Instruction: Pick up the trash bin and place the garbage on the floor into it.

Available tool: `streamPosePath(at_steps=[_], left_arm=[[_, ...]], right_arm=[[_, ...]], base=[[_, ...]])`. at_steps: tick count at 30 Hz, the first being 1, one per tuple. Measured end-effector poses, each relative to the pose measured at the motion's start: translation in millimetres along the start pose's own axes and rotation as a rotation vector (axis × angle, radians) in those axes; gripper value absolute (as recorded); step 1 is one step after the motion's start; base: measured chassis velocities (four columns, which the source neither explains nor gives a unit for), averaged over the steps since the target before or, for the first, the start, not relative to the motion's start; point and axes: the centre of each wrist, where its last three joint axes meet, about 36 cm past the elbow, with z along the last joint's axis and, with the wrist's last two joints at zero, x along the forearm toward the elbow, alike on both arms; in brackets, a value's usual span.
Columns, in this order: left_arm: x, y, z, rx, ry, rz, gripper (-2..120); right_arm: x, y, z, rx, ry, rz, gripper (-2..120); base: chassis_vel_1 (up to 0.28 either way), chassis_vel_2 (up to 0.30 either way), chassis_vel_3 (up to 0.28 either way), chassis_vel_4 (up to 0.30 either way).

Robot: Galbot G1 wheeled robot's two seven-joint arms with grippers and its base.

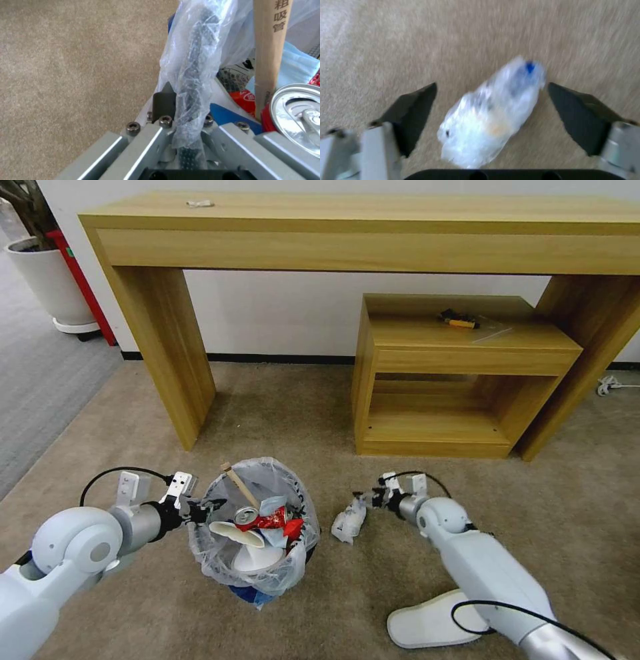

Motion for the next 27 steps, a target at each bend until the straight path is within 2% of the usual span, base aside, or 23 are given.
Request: streamPosePath(at_steps=[2, 7, 9, 14, 19, 27], left_arm=[[-0.6, 0.6, 0.8, 0.002, 0.002, -0.001, 0], [-3.4, -0.3, 1.2, 0.004, 0.003, 0.004, 0], [-4.6, -1.3, 1.2, 0.003, 0.004, 0.006, 0], [-3.9, -3.0, 1.4, 0.000, 0.005, 0.009, 0], [-3.3, -3.1, 1.7, 0.000, 0.005, 0.008, 0], [-2.7, -5.0, 3.1, 0.000, 0.006, 0.012, 0]], right_arm=[[-9.1, 10.2, 3.6, -0.050, 0.032, 0.005, 98], [-26.9, 31.3, -3.2, -0.081, 0.059, 0.016, 100], [-40.9, 46.1, -9.1, -0.088, 0.092, 0.049, 100], [-58.3, 58.3, -13.9, -0.083, 0.178, 0.156, 100], [-67.7, 58.5, -16.5, -0.089, 0.198, 0.199, 100], [-79.4, 46.4, -12.9, -0.064, 0.189, 0.245, 97]], base=[[0.000, 0.000, 0.000, 0.000], [0.000, 0.000, 0.000, 0.000], [0.000, 0.000, 0.000, 0.000], [0.000, 0.000, 0.000, 0.000], [0.000, 0.000, 0.000, 0.000], [0.000, 0.000, 0.000, 0.000]])
